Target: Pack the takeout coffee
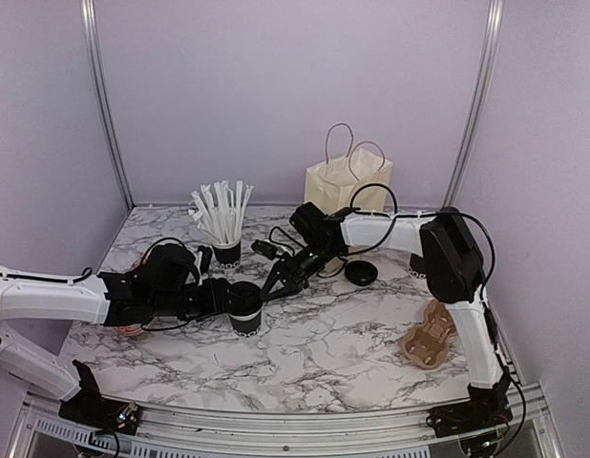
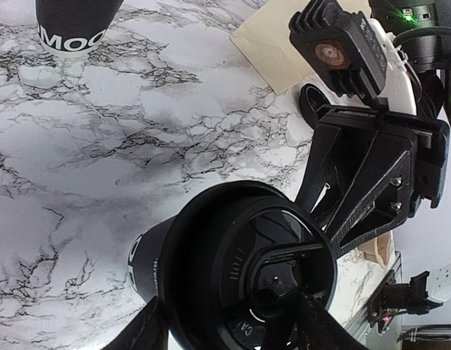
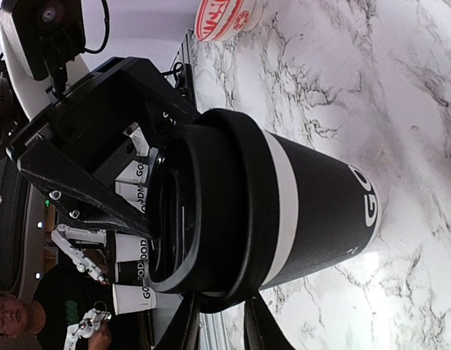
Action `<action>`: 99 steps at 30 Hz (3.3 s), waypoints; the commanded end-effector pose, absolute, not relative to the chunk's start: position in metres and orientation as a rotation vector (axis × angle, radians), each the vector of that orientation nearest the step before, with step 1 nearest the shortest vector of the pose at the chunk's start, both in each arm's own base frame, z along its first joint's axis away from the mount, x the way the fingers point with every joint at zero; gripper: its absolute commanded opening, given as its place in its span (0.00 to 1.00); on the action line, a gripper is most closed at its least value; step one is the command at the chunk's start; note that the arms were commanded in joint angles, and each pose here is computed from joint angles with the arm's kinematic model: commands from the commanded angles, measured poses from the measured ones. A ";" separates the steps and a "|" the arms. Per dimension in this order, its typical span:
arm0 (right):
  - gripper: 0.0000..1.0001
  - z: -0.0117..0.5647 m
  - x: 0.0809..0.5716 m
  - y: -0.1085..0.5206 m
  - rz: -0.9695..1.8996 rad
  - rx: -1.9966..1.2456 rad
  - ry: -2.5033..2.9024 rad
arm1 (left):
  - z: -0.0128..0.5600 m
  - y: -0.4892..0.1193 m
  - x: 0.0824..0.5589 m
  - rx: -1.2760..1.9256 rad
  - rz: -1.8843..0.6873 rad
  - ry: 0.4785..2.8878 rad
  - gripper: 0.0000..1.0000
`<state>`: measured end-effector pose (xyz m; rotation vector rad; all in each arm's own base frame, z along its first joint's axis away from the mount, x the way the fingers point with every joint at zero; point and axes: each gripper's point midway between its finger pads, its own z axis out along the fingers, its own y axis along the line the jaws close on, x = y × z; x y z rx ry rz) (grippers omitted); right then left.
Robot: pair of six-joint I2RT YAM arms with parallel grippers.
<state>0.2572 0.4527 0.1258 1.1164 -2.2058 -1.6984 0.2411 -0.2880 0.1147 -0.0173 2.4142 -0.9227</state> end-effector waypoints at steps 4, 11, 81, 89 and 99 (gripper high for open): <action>0.16 0.105 0.230 0.485 -1.660 1.219 -2.167 | 0.045 -0.288 0.203 0.054 -0.869 2.661 0.58; 0.20 0.085 0.240 0.482 -1.541 1.264 -2.301 | 0.040 -0.275 0.192 0.024 -0.853 2.674 0.58; 0.43 0.164 0.261 0.454 -1.672 1.500 -2.307 | 0.133 -0.301 0.237 0.221 -0.792 2.435 0.65; 0.39 0.160 0.267 0.440 -1.683 1.456 -2.323 | 0.133 -0.309 0.235 0.274 -0.829 2.447 0.63; 0.47 0.173 0.277 0.386 -1.478 1.938 -2.427 | 0.173 -0.298 0.224 0.620 -0.706 2.235 0.80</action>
